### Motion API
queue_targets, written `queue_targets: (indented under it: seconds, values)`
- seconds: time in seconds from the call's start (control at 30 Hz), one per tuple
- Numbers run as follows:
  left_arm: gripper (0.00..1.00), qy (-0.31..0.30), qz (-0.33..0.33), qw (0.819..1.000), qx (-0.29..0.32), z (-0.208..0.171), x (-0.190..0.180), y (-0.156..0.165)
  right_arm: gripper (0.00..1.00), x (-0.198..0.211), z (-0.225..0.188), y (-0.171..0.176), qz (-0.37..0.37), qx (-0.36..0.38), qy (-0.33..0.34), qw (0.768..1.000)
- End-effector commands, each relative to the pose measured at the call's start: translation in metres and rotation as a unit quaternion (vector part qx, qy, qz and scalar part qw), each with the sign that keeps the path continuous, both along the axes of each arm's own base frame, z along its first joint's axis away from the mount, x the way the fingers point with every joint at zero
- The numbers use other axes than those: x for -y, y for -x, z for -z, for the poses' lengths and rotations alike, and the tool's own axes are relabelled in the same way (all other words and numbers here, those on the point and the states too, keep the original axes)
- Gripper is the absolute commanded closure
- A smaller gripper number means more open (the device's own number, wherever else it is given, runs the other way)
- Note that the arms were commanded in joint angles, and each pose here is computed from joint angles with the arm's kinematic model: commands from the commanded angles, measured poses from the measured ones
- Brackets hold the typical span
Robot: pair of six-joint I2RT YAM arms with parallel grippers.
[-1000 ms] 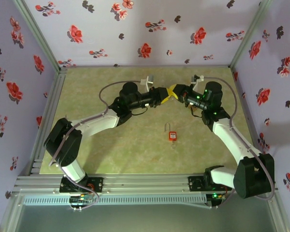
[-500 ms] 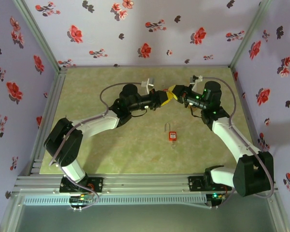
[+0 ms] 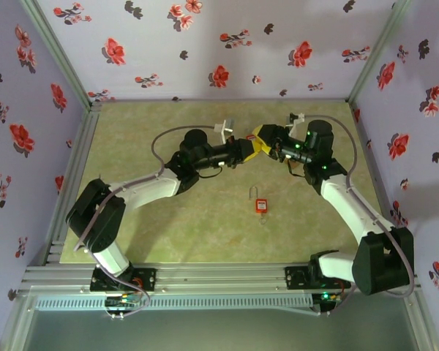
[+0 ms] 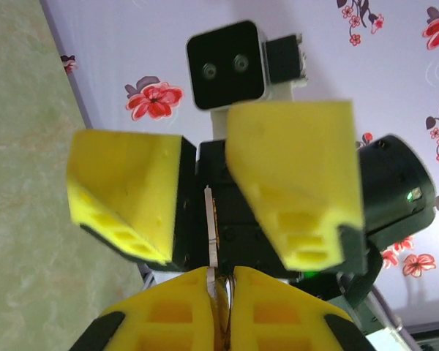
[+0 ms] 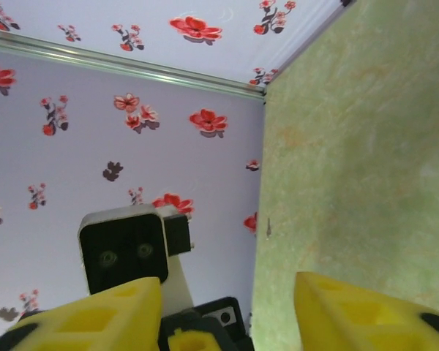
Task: Unlock with the key
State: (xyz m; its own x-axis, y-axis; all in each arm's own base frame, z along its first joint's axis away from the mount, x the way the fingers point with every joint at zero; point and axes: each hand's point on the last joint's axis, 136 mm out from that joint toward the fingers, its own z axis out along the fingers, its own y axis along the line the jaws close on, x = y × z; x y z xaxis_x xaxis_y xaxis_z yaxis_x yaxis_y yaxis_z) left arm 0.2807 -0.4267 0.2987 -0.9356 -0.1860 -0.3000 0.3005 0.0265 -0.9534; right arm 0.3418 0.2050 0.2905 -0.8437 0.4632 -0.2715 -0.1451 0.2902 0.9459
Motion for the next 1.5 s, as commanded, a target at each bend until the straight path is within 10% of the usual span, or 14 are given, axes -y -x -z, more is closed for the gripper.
queue_targets:
  seconds: [0.0,0.53,1.1,1.47]
  values:
    - [1.0,0.013,0.003,0.998,0.057,-0.019,-0.01,0.013,0.4,0.015,0.008,-0.009,0.028,0.006,0.08,0.996]
    - [1.0,-0.043,-0.125,0.987,0.092,0.009,-0.082,-0.003,0.26,0.05,0.149,-0.068,-0.043,-0.124,0.436,0.89]
    - [1.0,-0.038,-0.16,0.984,0.073,0.03,-0.117,-0.019,0.27,0.029,0.239,-0.152,-0.091,-0.115,0.588,0.795]
    - [1.0,-0.03,-0.171,0.981,0.089,0.034,-0.123,-0.014,0.3,0.022,0.262,-0.177,-0.099,-0.106,0.613,0.777]
